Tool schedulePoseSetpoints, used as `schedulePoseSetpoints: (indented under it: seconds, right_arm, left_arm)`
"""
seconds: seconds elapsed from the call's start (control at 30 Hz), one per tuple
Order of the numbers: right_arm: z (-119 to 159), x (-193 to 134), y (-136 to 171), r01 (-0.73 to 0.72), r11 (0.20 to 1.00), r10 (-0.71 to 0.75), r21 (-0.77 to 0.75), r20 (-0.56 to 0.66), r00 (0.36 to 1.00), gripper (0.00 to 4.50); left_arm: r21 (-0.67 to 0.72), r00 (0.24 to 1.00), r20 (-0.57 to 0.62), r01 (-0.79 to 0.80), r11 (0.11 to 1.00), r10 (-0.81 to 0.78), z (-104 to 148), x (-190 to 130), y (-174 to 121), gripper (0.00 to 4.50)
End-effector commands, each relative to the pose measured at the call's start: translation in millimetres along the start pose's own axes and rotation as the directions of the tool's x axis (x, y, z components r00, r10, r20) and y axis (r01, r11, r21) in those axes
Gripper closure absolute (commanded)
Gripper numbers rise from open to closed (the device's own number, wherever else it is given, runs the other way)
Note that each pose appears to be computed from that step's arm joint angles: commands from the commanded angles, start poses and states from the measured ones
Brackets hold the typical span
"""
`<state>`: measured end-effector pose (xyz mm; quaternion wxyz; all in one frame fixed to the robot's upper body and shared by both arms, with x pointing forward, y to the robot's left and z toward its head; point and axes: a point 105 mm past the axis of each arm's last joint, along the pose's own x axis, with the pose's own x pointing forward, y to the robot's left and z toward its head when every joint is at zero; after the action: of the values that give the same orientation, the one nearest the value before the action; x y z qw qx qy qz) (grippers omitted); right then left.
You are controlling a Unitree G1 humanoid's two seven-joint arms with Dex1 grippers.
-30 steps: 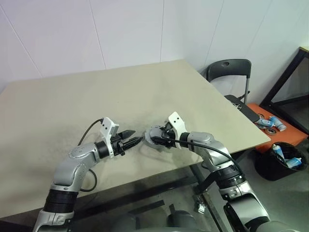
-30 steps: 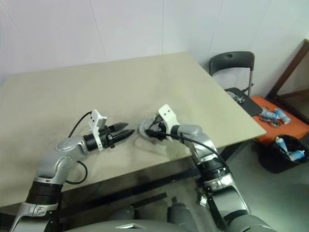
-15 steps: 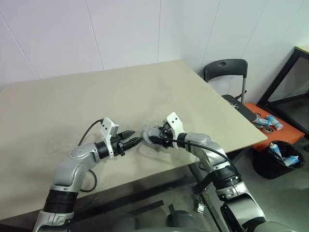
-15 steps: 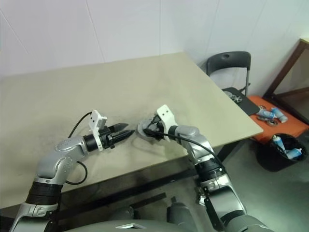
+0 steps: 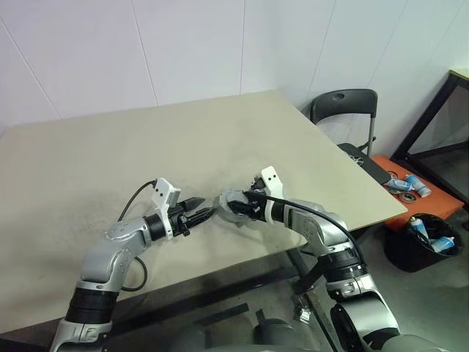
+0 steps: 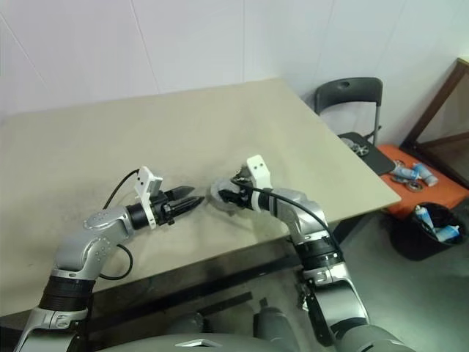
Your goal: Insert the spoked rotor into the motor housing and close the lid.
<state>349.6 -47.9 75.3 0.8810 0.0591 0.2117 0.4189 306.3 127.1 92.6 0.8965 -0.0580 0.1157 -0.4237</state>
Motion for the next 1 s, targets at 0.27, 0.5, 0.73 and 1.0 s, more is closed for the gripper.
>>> schedulePoseSetpoints:
  seconds: [0.27,0.5,0.73,1.0]
  right_arm:
    - [18,0,8,-0.022,0.997,0.026,-0.070,0.052,0.998,1.39]
    - [17,5,3,0.036,0.997,-0.031,-0.070,0.069,0.997,1.39]
    - [10,4,3,0.031,0.995,-0.027,-0.093,0.046,0.999,1.39]
    - [8,-3,-11,0.039,0.993,-0.037,-0.110,0.013,0.999,1.39]
  left_arm:
    - [0.047,0.999,0.030,0.017,0.999,-0.018,18,2,-4,1.80]
    - [0.041,0.999,0.028,0.015,0.999,-0.016,17,2,-5,1.80]
    - [0.039,0.999,0.026,0.017,0.999,-0.019,16,2,-5,1.80]
    - [0.038,1.000,0.026,0.016,0.999,-0.017,13,2,-3,1.80]
